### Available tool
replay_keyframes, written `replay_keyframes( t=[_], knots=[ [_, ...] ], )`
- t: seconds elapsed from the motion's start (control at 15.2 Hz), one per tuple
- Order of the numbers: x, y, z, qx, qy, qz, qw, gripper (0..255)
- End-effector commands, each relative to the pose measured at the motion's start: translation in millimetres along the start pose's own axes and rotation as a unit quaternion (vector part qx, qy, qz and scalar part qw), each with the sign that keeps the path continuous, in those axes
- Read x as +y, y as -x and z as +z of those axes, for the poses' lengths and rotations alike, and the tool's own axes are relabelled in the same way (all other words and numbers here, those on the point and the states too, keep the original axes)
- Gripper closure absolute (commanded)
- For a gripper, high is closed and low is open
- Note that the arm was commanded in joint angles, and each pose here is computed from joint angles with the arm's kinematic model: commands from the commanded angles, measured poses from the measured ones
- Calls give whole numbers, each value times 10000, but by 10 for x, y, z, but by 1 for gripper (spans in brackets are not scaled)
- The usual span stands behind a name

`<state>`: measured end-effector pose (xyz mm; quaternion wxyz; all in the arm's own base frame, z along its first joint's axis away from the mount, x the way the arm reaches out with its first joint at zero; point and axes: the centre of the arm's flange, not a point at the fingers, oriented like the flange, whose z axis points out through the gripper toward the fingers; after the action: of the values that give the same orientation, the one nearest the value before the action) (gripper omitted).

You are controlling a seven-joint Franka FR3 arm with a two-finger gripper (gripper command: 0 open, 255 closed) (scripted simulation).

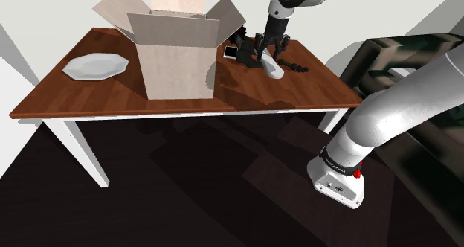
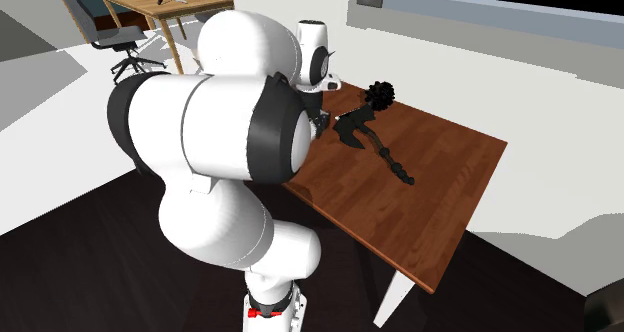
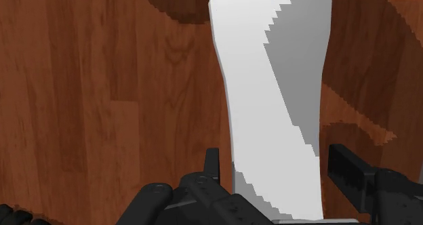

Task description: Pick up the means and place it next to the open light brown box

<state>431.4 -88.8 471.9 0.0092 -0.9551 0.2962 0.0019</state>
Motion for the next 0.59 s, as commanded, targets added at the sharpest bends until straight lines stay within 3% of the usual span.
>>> replay_keyframes(
  t=[0.0,0.53],
  knots=[
    [10,-1,101,4,-2,0,10000,255],
    [17,-5,523,4,-2,0,10000,255]
  ],
)
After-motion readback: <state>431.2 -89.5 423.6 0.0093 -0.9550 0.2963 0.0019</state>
